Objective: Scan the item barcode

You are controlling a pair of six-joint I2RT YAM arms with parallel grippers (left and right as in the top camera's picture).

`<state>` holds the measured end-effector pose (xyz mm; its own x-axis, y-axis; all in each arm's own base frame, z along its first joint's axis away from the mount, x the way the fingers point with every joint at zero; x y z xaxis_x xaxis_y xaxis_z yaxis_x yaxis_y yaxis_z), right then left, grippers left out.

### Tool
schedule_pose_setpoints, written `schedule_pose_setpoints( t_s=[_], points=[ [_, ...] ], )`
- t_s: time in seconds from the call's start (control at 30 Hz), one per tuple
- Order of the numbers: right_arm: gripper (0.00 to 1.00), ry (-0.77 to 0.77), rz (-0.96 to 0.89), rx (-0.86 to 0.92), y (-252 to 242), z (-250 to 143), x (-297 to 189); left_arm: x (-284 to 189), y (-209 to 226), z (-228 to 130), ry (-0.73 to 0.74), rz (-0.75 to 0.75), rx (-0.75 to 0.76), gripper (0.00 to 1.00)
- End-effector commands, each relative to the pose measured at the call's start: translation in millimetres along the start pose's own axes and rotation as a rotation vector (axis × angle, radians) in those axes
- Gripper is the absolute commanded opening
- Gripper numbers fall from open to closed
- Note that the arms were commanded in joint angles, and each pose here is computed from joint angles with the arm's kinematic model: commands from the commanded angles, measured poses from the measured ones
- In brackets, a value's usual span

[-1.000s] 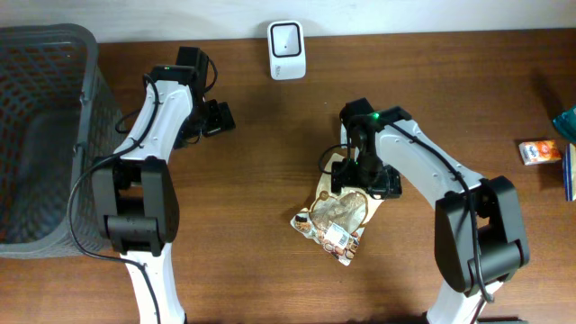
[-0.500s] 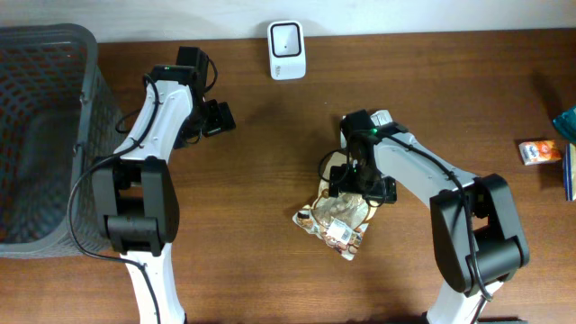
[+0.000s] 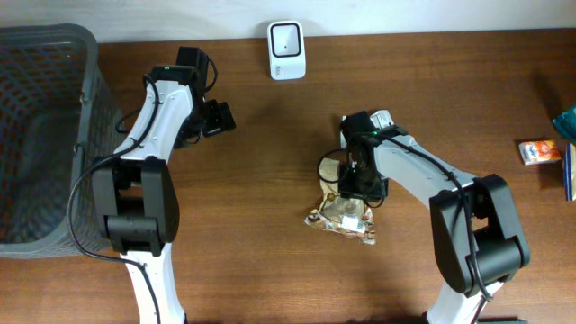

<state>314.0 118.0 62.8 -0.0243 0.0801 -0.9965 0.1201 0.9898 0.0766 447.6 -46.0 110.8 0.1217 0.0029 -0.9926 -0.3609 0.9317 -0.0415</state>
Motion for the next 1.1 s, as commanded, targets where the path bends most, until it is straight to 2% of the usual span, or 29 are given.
schedule_pose_setpoints(
  t_s=[0.0, 0.3, 0.37, 0.5, 0.57, 0.6, 0.73, 0.83, 1.07],
  points=[
    [0.35, 0.000, -0.030, 0.002, -1, 5, 0, -12, 0, 0, -0.025, -0.005, 0.004, 0.99],
    [0.31, -0.004, -0.026, -0.020, 12, 20, -53, -12, 0, 0, -0.025, -0.005, 0.004, 0.99],
    [0.25, -0.016, -0.026, -0.042, 15, 24, -64, -12, 0, 0, -0.025, -0.005, 0.004, 0.99],
    [0.25, -0.050, -0.047, -0.053, 15, 31, -81, -12, 0, 0, -0.025, -0.005, 0.004, 0.99],
    [0.36, -0.041, -0.041, -0.066, 16, 30, -83, -12, 0, 0, -0.025, -0.005, 0.004, 0.99],
    [0.45, -0.023, -0.027, -0.074, 17, 28, -83, -12, 0, 0, -0.025, -0.005, 0.004, 0.99],
    [0.75, 0.128, 0.111, -0.319, 36, -2, -83, -12, 0, 0, -0.025, -0.005, 0.004, 0.99],
    [0.97, 0.174, 0.084, -0.464, 50, -22, -81, -12, 0, 0, -0.025, -0.005, 0.004, 0.99],
    [0.99, 0.034, -0.267, -0.785, 93, -58, -56, -12, 0, 0, -0.025, -0.005, 0.004, 0.99]
  ],
)
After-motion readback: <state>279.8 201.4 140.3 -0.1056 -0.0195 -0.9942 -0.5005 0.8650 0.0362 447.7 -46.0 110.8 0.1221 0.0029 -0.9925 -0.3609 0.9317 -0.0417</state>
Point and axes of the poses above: each gripper's point midway between its finger pads, its own x axis out along the fingers, its own y axis along the line the jaws close on, z = x × y, the point moved 6 cm from there along -x, back along the fingers, and after that the axes turned 2 degrees about -x, right-handed, at the moved point
